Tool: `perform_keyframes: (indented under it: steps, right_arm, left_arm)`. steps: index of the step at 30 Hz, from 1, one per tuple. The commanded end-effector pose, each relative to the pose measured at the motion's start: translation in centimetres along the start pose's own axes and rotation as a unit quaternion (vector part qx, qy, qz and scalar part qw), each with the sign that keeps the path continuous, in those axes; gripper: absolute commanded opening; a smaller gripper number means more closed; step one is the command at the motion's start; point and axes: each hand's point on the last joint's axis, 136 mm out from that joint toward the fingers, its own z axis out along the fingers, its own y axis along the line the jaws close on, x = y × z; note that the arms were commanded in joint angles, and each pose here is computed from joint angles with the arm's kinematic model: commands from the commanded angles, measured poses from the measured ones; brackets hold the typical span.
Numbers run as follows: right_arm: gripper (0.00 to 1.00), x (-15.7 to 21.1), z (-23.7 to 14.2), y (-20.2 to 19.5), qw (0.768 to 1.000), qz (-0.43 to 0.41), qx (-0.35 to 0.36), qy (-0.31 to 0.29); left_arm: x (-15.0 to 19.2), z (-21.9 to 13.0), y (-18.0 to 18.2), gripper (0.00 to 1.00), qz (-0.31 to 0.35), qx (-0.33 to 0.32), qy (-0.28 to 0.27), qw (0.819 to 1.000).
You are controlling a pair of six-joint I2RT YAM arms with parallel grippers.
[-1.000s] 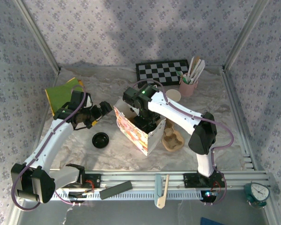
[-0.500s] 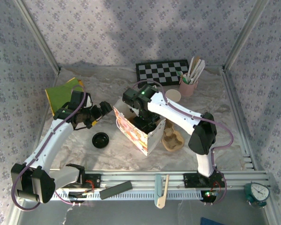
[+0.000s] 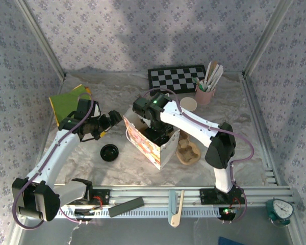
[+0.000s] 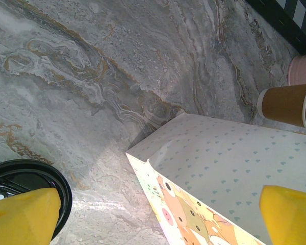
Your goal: Pack the takeout coffee
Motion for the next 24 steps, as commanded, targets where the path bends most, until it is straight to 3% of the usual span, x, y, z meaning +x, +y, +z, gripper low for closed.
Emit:
perform_keyframes:
  steps: [1, 24]
  right_arm:
    - [0.60, 0.07, -0.37, 0.31, 1.000, 0.002, -0.005, 0.000]
    - [0.59, 0.08, -0.53, 0.75, 1.000, -0.002, 0.002, -0.001]
  left_arm:
    - [-0.33, -0.81, -1.02, 1.00, 0.013, 0.012, -0.007, 1.000]
    - [-0.28, -0.74, -1.05, 1.00, 0.012, 0.014, -0.005, 1.000]
